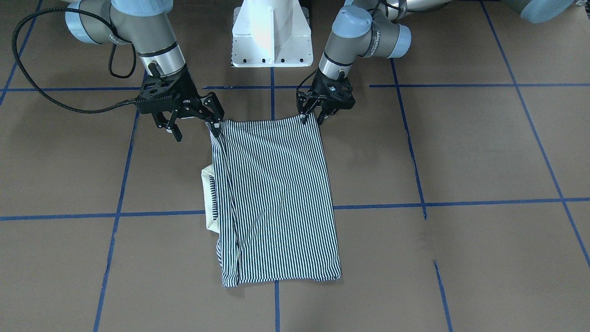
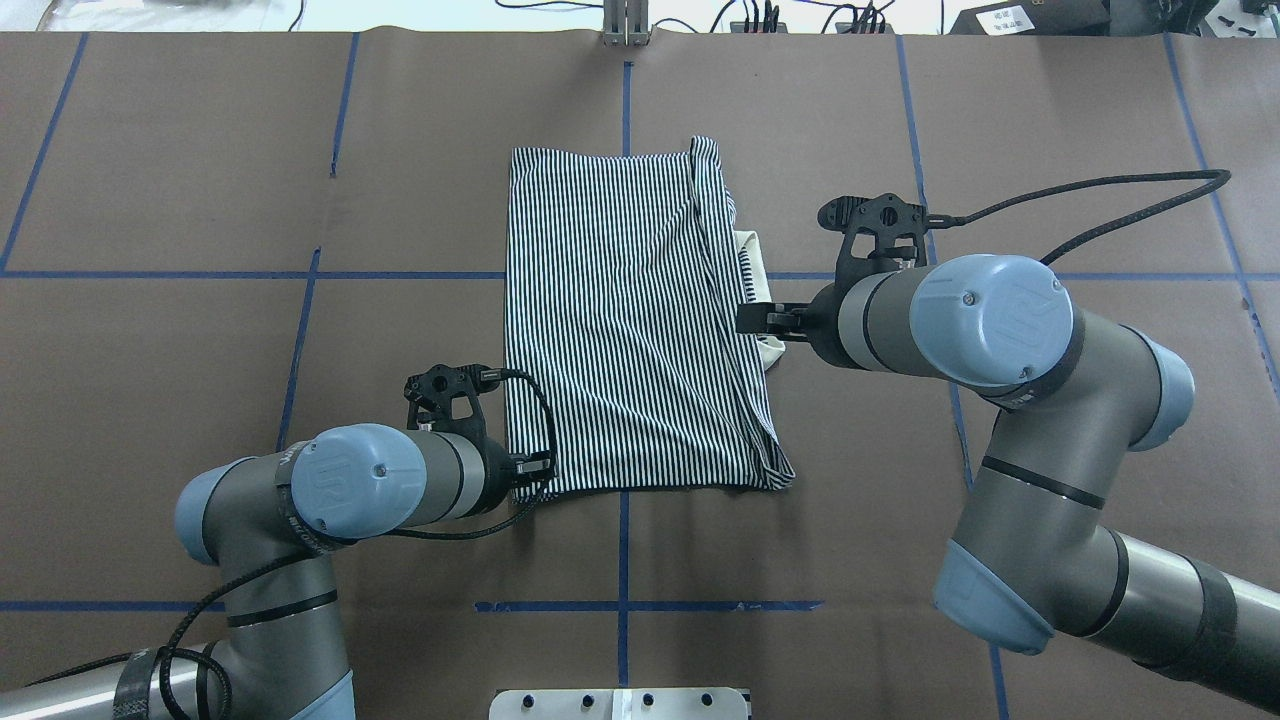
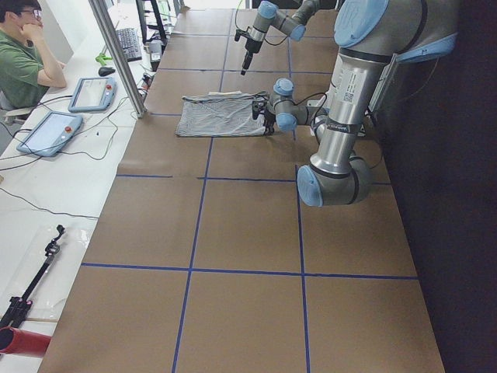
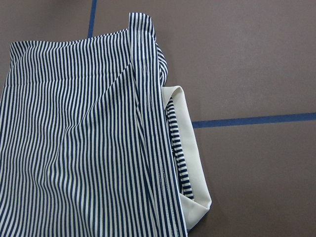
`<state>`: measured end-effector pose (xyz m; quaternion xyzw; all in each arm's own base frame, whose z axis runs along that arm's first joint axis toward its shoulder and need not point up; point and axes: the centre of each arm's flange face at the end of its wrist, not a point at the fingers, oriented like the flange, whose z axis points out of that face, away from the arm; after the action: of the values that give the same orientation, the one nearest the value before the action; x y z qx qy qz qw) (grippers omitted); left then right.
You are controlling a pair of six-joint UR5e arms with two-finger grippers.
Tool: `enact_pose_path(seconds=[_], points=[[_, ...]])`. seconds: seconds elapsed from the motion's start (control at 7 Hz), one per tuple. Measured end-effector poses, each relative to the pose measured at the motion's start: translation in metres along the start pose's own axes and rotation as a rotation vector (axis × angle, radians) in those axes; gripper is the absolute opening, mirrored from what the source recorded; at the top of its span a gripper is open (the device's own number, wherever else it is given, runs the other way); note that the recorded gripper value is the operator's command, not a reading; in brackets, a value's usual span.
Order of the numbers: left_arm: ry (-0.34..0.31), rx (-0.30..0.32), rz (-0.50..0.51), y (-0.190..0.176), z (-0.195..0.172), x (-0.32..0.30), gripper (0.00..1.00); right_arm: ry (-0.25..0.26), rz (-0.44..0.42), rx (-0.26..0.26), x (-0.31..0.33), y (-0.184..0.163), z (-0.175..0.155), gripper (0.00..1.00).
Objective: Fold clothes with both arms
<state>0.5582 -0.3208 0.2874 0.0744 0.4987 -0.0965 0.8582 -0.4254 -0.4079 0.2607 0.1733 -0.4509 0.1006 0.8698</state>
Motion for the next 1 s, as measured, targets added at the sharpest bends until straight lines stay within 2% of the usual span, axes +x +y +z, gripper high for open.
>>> enact_pose_path(seconds=[1.0], points=[[-0.002,-0.007,0.002,0.0048,0.0019,0.0001,0.52,0.000,0.000,0.000,0.0000,0.0000,0.0000,1.00]])
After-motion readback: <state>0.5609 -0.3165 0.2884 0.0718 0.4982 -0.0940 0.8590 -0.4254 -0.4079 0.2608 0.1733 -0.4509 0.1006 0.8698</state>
